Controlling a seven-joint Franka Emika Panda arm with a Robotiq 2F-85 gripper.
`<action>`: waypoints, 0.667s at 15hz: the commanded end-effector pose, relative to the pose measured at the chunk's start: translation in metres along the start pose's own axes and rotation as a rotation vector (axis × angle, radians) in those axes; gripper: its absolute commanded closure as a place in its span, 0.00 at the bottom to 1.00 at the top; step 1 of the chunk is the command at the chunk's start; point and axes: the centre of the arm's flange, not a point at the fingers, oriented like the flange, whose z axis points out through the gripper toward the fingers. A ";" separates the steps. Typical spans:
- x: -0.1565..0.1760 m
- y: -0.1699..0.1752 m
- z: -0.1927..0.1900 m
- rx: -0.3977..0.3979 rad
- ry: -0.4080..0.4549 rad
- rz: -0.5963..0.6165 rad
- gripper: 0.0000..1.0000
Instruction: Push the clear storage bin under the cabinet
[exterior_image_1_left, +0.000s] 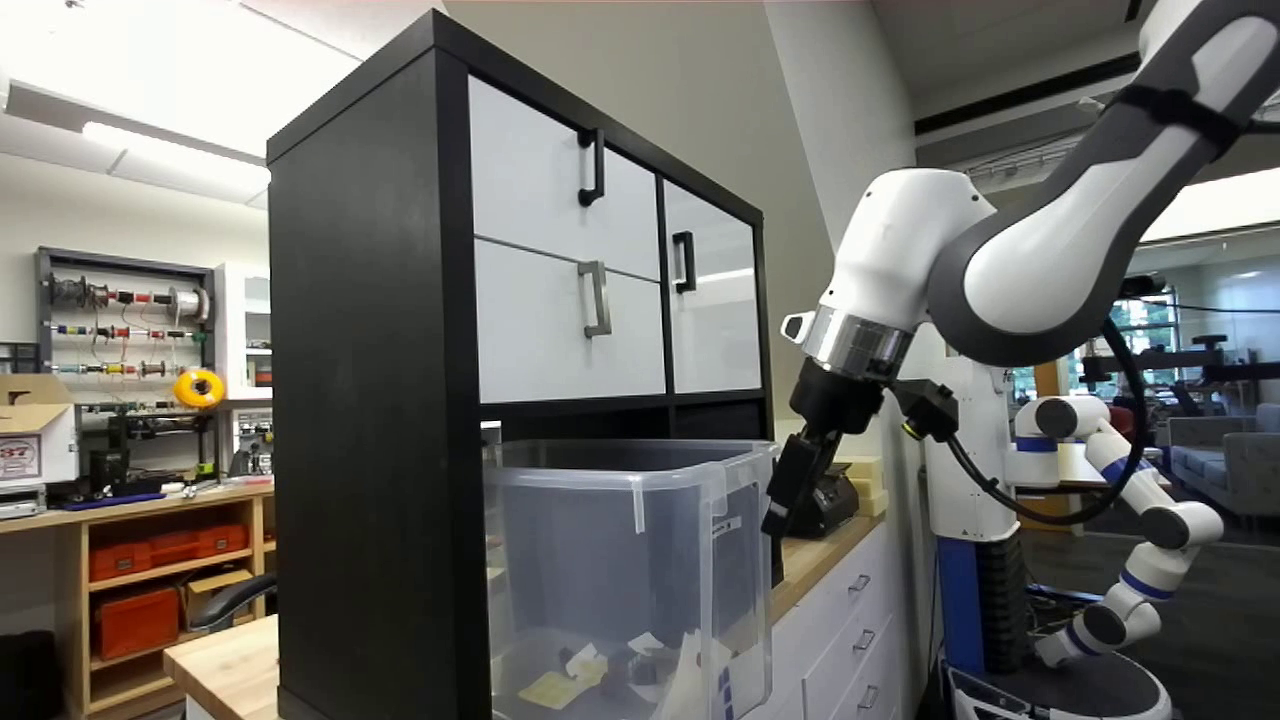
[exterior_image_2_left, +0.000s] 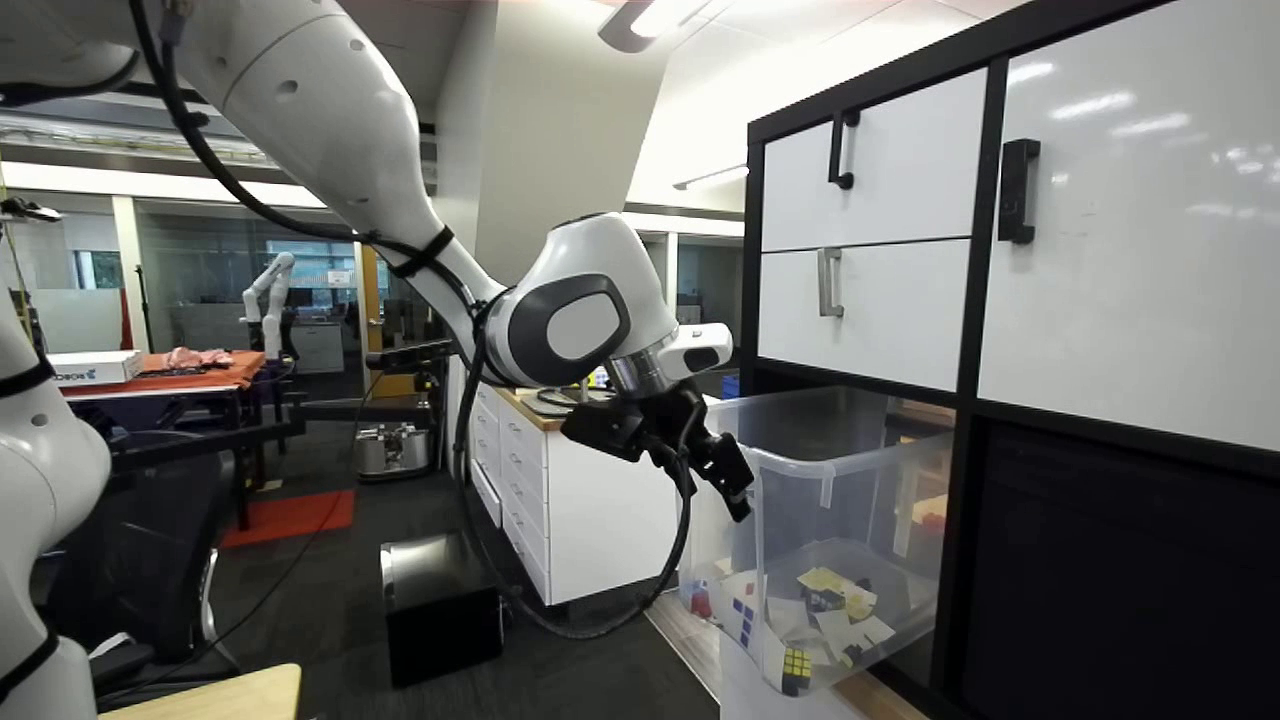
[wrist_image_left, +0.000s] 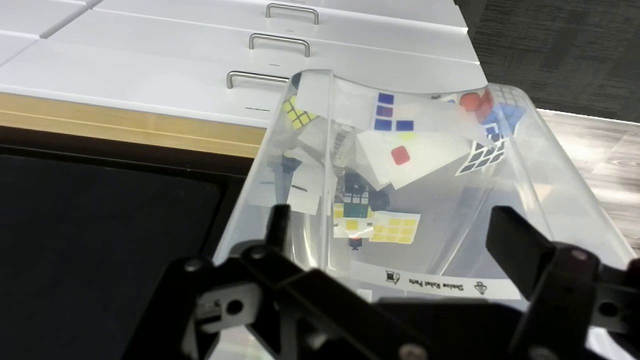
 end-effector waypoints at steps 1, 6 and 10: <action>0.003 0.012 0.025 -0.005 0.034 -0.035 0.00; 0.010 0.019 0.045 -0.001 0.060 -0.062 0.00; 0.024 0.014 0.050 0.001 0.082 -0.084 0.00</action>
